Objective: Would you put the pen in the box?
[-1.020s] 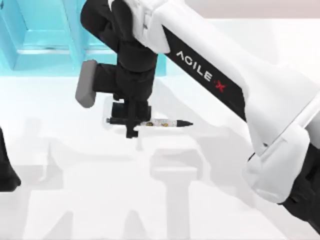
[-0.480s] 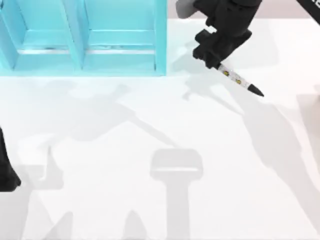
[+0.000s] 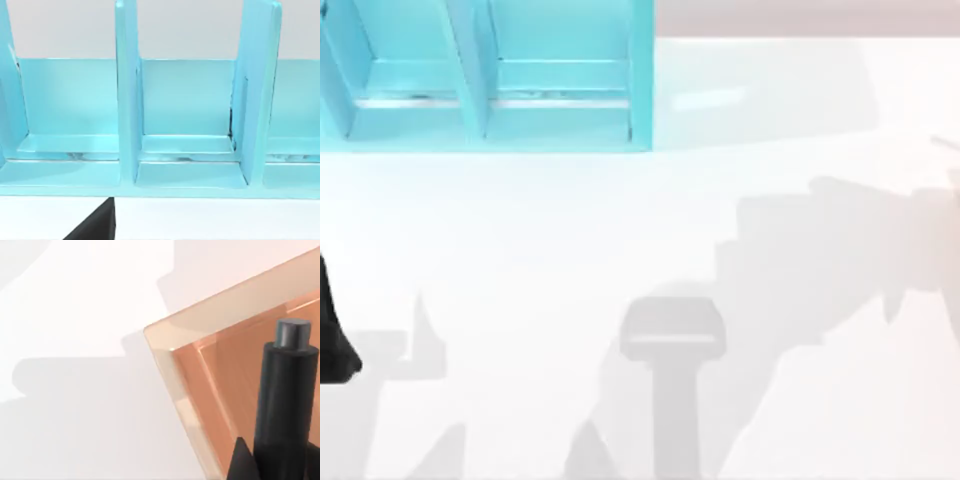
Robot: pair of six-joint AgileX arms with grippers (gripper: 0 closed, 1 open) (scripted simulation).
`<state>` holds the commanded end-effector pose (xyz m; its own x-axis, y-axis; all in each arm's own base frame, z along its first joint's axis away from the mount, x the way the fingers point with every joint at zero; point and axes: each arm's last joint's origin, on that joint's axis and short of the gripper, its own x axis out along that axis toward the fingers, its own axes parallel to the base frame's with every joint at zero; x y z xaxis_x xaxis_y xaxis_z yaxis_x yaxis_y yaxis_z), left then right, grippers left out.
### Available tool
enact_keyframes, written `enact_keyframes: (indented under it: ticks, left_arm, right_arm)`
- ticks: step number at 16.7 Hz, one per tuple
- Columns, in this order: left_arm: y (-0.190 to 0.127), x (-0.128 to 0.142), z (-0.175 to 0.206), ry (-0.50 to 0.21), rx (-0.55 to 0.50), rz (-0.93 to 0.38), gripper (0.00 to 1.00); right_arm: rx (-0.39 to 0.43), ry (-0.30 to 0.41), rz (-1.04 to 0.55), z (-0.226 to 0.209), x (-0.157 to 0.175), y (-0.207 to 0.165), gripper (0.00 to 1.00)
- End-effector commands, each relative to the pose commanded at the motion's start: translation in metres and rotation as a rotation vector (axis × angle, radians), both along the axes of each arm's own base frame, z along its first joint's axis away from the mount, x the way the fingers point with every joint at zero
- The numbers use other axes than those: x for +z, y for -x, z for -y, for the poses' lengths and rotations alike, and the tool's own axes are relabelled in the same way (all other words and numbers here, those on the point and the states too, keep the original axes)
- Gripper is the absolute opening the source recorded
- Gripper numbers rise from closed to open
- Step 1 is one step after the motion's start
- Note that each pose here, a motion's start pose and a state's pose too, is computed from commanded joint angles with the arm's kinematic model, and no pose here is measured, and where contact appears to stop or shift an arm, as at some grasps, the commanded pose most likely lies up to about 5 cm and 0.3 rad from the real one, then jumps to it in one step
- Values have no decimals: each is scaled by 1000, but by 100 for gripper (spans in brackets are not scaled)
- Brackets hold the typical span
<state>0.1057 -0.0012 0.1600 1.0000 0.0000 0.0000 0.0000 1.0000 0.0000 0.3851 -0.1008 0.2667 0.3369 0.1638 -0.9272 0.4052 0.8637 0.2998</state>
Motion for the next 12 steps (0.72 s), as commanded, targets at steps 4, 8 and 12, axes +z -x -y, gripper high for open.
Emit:
enact_keyframes:
  ticks: [4, 8, 12]
  left_arm:
    - [0, 0, 0, 0, 0, 0, 100]
    - [0, 0, 0, 0, 0, 0, 100]
    - [0, 0, 0, 0, 0, 0, 100]
  right_arm:
    - [-545, -151, 74, 88, -33, 89, 0]
    - [-910, -266, 184, 123, -62, 164, 0]
    - [-1056, -316, 252, 130, -74, 196, 0]
